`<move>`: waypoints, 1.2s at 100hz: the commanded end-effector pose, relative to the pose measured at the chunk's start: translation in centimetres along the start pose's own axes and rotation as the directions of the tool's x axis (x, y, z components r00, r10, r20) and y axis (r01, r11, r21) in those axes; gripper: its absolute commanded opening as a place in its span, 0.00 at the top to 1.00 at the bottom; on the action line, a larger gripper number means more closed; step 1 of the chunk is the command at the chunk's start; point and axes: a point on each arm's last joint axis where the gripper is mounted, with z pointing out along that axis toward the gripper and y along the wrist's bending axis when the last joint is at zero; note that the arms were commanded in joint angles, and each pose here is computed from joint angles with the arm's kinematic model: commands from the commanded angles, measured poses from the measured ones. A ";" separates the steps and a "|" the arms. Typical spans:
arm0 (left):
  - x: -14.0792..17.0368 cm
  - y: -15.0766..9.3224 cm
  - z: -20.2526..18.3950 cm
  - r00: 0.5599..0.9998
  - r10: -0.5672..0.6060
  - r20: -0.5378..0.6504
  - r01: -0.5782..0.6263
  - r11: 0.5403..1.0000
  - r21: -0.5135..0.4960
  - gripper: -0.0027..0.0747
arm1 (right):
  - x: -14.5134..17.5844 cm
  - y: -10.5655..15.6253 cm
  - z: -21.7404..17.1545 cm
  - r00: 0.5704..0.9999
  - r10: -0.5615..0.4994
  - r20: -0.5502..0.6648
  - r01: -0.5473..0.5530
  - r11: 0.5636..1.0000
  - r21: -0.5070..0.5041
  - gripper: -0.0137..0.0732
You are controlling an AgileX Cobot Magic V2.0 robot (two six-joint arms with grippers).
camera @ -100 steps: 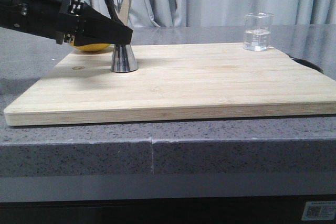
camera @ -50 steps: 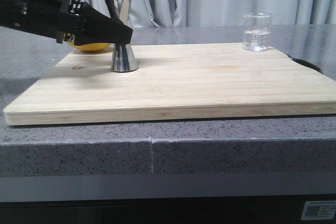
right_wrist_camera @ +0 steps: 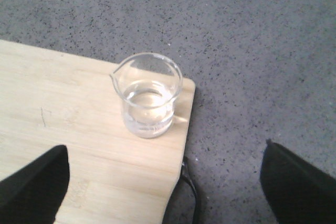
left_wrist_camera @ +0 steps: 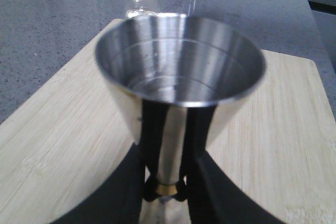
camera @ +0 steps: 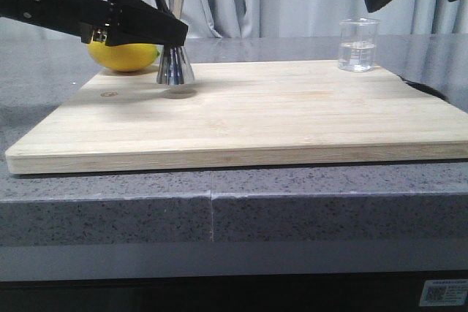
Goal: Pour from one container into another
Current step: 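Lower the right gripper over the glass beaker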
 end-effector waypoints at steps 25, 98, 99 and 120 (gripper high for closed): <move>-3.0 -0.8 -0.5 0.994 0.032 0.103 -0.035 0.999 0.023 0.85 | 2.2 0.3 -0.4 0.989 -0.035 0.147 0.034 0.999 0.015 0.07; -3.0 -0.8 -0.5 0.995 0.032 0.098 -0.035 0.999 0.026 0.85 | 6.2 1.0 1.2 0.844 0.028 0.535 -0.041 0.999 0.012 0.07; -3.0 -0.8 -0.5 0.995 0.032 0.098 -0.035 0.999 0.026 0.85 | 6.3 1.0 1.3 0.846 0.030 0.532 -0.042 0.999 0.011 0.07; -3.0 -0.8 -0.5 0.995 0.030 0.098 -0.033 0.999 0.026 0.85 | 7.0 1.1 2.7 0.828 0.041 0.560 -0.052 0.999 0.004 0.07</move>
